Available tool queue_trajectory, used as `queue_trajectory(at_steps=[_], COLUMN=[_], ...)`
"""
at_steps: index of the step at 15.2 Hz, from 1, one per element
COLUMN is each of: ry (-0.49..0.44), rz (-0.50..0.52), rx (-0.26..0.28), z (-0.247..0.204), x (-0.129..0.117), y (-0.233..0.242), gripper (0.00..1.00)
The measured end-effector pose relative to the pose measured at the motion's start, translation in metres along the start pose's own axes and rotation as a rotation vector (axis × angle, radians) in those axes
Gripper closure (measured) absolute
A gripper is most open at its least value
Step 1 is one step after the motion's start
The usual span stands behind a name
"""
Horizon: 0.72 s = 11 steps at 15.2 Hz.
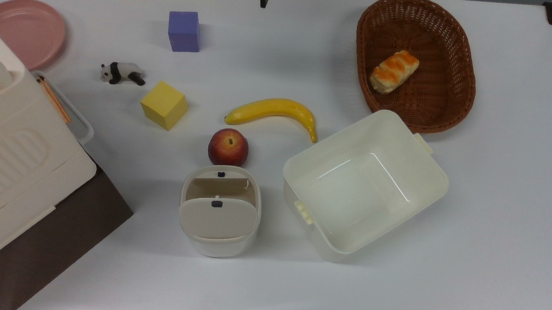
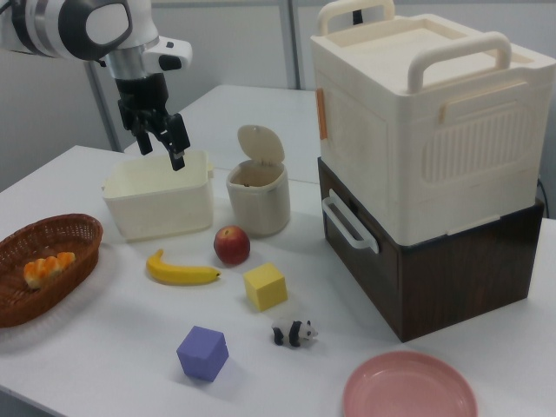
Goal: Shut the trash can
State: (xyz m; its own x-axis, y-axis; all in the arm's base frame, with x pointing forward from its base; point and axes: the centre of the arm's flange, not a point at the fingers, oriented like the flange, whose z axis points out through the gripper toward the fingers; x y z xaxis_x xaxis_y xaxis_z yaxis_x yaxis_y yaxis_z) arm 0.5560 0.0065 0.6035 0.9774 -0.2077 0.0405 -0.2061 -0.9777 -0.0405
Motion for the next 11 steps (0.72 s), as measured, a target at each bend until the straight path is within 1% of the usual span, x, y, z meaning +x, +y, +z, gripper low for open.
queue_trajectory(at_steps=[5, 9, 11], ry=[0.0, -0.005, -0.005], rz=[-0.027, -0.023, -0.023], rx=[0.0, 0.026, 0.029], z=[0.0, -0.0002, -0.0002], x=[0.0003, 0.0002, 0.0002], y=[0.0014, 0.0008, 0.0009], gripper=[0.0, 0.0, 0.0])
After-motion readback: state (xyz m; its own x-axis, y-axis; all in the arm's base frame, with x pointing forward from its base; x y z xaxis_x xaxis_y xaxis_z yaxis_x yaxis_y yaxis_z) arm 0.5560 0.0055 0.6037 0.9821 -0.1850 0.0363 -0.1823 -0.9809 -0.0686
